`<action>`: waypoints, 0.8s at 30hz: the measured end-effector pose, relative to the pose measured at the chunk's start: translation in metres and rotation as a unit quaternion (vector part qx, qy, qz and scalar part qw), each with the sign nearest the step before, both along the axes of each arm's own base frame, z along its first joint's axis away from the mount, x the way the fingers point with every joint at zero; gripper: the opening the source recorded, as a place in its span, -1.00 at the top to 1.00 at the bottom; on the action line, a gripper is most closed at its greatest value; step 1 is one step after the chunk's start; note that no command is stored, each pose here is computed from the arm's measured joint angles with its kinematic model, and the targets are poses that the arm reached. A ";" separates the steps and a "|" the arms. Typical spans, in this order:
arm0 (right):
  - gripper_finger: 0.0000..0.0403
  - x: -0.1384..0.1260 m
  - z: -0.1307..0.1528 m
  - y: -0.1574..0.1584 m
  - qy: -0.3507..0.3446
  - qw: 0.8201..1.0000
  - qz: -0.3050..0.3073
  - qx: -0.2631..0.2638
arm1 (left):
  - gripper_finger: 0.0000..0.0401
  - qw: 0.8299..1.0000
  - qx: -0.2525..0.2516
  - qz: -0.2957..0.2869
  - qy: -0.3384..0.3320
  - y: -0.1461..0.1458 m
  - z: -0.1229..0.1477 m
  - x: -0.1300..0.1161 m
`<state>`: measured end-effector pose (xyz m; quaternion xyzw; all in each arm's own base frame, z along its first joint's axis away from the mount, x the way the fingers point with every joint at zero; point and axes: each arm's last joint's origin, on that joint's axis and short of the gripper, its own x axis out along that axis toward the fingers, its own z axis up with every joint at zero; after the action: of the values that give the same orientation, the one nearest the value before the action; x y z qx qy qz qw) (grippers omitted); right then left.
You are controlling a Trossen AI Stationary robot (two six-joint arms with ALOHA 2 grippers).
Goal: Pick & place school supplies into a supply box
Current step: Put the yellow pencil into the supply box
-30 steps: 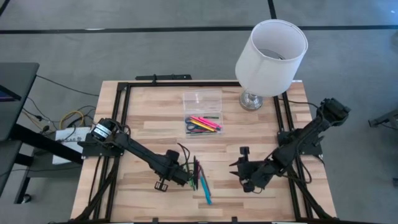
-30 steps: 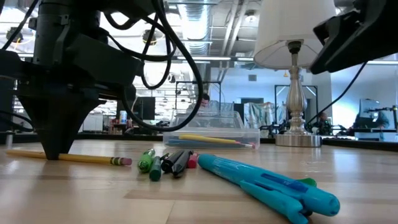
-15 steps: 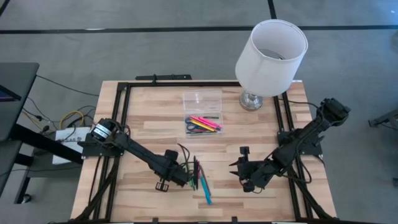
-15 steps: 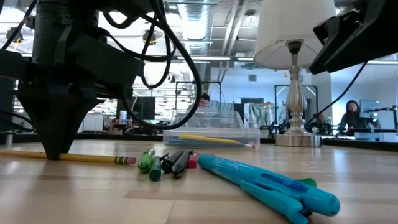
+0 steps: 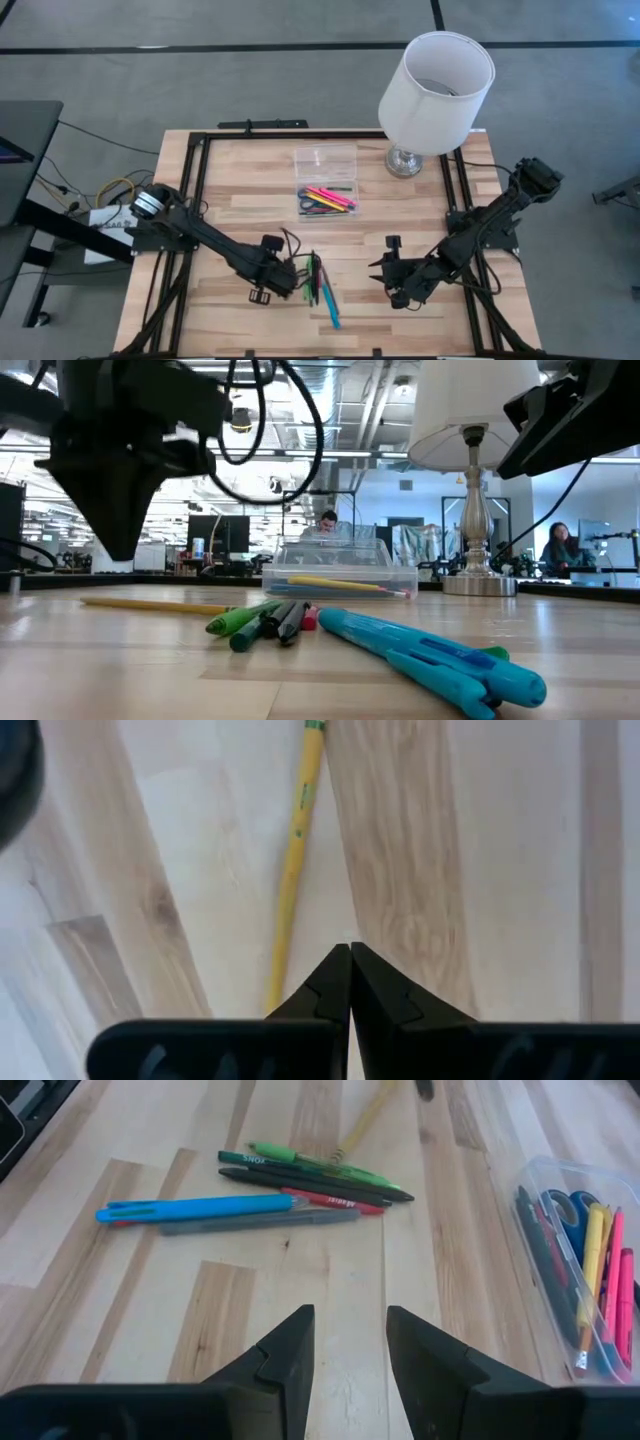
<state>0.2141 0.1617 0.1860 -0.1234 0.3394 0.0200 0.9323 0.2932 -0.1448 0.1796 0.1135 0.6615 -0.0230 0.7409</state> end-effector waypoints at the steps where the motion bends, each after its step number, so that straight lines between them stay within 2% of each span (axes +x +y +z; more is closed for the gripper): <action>1: 0.40 0.000 0.000 0.000 0.000 1.000 0.000 0.000 | 0.99 1.000 0.000 0.000 -0.002 0.000 0.001 0.000; 3: 0.40 0.000 0.000 0.000 0.000 1.000 0.000 0.000 | 0.99 1.000 0.002 0.002 -0.003 0.000 0.001 0.000; 7: 0.40 0.000 0.000 0.000 0.000 1.000 0.000 0.000 | 0.99 0.999 0.045 0.005 -0.030 0.004 0.002 0.003; 12: 0.40 0.000 0.000 0.000 0.001 1.000 -0.002 0.004 | 0.98 0.998 0.024 -0.036 -0.051 0.011 -0.002 0.012; 16: 0.40 0.000 0.000 0.000 0.001 1.000 -0.001 0.004 | 0.82 0.995 0.012 -0.064 -0.072 0.016 -0.008 0.018; 21: 0.40 0.000 0.000 0.000 0.001 1.000 -0.001 0.005 | 0.55 0.994 0.010 -0.068 -0.087 0.027 -0.016 0.022; 24: 0.40 0.000 0.000 0.000 0.001 1.000 -0.001 0.004 | 0.42 0.992 -0.017 -0.073 -0.102 0.031 -0.021 0.025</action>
<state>0.2140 0.1617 0.1859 -0.1190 0.3408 0.0207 0.9324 0.3184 -0.1136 0.1591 0.1506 0.5723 -0.0765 0.8025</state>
